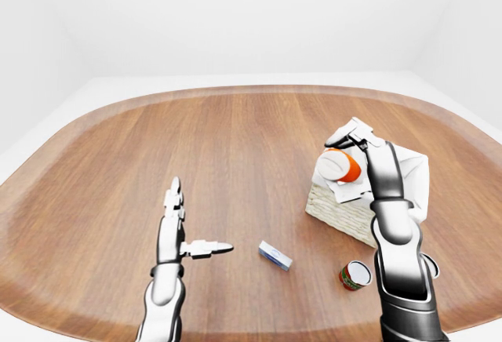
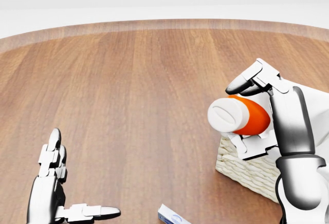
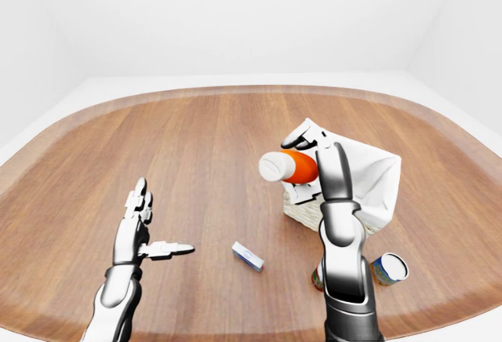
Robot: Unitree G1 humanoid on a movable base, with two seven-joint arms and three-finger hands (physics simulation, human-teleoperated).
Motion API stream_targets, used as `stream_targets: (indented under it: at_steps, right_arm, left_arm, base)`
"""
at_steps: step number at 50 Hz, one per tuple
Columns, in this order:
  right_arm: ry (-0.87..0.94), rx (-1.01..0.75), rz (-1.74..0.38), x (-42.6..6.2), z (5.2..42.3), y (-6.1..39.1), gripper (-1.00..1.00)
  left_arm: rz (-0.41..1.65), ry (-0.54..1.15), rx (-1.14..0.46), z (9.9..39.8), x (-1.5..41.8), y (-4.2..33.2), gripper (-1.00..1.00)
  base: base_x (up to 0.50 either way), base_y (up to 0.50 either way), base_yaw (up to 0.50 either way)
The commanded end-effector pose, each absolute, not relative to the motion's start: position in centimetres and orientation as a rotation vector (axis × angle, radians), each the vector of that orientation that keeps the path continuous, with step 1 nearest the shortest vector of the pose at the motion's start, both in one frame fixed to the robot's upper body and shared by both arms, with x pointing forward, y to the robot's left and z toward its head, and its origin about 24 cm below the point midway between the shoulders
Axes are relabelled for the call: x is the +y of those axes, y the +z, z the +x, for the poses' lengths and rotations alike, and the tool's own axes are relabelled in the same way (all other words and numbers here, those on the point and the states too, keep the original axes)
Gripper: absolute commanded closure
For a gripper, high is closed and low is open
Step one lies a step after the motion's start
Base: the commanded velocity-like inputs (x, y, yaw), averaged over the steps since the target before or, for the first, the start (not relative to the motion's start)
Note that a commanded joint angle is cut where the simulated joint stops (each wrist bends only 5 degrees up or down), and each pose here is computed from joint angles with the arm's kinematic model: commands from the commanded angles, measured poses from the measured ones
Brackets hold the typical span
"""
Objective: Pick up the ketchup, and put it in the basket.
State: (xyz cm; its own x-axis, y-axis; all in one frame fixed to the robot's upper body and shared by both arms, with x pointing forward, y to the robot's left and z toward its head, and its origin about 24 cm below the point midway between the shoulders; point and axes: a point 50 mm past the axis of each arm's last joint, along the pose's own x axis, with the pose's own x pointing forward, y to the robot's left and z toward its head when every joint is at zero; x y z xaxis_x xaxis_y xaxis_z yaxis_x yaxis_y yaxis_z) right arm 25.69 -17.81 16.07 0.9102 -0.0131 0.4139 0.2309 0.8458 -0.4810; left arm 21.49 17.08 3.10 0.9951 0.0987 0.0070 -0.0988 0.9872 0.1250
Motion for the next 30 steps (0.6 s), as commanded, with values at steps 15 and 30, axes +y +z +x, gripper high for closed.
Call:
stream_targets:
  at_steps: [15, 30]
  right_arm:
    - [-0.156, -0.331, -0.826, -19.7, 29.1, 16.6, 1.00]
    - [-0.202, -0.286, -0.984, -22.0, 30.0, 18.0, 1.00]
  left_arm:
    - [0.131, 0.087, 0.045, 21.6, 16.5, 2.0, -1.00]
    - [0.135, 0.086, 0.053, 21.7, 16.5, 1.8, -1.00]
  base:
    - [0.00, 0.00, 0.00]
    - [0.00, 0.00, 0.00]
